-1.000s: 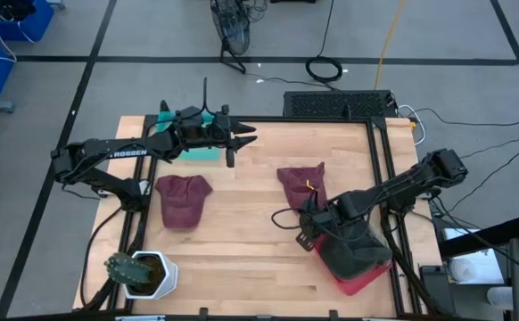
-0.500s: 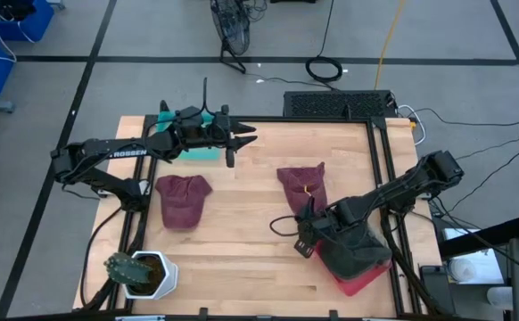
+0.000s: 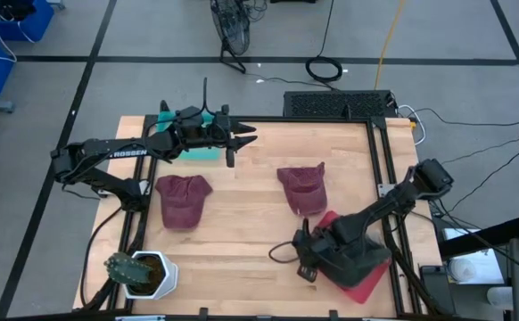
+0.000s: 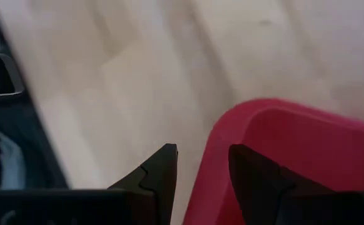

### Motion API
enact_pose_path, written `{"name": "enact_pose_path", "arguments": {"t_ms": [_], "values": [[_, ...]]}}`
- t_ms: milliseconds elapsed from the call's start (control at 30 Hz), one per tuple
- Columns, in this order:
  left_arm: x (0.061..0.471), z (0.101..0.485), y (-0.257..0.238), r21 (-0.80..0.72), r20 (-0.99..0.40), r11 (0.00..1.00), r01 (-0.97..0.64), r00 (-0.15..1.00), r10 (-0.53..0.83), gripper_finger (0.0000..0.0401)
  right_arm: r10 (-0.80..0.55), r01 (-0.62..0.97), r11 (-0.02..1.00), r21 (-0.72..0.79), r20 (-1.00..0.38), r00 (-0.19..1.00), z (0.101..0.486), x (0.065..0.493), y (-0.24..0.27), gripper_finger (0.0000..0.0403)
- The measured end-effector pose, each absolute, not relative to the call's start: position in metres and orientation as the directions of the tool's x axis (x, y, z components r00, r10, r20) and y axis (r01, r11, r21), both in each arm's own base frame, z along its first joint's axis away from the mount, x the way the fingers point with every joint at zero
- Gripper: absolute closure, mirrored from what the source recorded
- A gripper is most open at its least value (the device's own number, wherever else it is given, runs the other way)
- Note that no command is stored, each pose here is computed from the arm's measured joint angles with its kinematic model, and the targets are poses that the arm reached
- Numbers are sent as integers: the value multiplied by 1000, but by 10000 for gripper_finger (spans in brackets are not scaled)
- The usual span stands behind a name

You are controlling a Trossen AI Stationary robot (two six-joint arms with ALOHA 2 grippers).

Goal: Pick & Place hat
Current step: Adjust the pink bin on the table

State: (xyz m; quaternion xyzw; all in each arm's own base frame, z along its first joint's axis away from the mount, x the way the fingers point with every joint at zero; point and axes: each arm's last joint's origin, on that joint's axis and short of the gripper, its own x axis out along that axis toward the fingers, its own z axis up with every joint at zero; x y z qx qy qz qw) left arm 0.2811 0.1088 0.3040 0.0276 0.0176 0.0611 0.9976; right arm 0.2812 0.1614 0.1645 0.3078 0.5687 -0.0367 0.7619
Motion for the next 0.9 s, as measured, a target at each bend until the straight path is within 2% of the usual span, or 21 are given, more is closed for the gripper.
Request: {"name": "enact_pose_path", "arguments": {"t_ms": [200,433,900], "values": [[281,304,109,57,-32,991,-121,992,123,281,379,352,788,505,-848,370,180,277,190,273],[281,304,109,55,-32,991,-121,992,123,281,497,413,692,592,-805,323,184,260,222,273],[281,304,109,52,-32,991,-121,992,123,281,528,483,606,632,-774,350,188,240,250,273]]}}
